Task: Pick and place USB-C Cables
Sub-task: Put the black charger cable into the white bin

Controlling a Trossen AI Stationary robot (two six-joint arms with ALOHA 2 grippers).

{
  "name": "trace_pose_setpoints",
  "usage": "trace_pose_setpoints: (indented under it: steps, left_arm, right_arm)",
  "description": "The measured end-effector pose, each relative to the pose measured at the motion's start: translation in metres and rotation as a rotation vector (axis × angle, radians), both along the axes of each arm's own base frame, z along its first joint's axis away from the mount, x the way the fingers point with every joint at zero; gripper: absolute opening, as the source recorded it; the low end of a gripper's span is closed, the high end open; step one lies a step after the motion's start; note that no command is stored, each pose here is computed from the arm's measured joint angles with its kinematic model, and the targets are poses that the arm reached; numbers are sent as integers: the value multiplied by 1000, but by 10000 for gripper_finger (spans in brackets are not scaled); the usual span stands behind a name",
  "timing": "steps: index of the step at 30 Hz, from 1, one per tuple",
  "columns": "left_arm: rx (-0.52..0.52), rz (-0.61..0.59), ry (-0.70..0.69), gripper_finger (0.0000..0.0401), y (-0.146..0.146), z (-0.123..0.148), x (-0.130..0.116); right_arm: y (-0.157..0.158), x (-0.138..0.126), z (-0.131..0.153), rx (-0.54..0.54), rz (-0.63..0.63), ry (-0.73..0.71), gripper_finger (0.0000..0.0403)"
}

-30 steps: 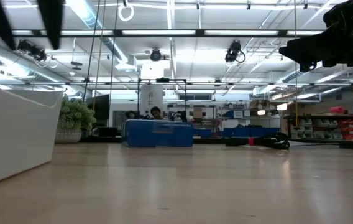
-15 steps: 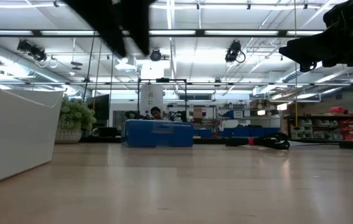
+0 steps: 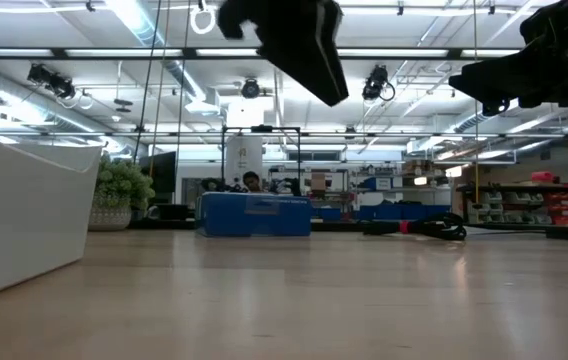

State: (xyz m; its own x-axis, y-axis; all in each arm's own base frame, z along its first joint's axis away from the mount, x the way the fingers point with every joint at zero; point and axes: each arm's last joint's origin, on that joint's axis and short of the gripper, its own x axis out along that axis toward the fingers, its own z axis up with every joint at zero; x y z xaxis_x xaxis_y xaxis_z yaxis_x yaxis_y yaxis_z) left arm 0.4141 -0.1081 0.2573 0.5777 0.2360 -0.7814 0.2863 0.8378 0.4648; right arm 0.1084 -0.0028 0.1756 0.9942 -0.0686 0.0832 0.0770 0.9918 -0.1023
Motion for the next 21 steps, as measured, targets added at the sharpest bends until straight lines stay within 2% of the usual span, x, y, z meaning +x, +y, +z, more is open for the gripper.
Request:
trace_pose_setpoints:
  steps: [6, 13, 18, 21]
  left_arm:
    - [29, 65, -90, 172, 60, 6, 21]
    - [-187, 125, -304, 172, 128, 18, 40]
    - [-182, 193, -422, 172, 168, 17, 49]
    - [-185, 240, -458, 172, 188, 5, 55]
  right_arm:
    - [0, 0, 0, 0, 0, 0, 169]
    - [0, 0, 0, 0, 0, 0, 169]
    - [0, 0, 0, 0, 0, 0, 169]
    - [0, 0, 0, 0, 0, 0, 169]
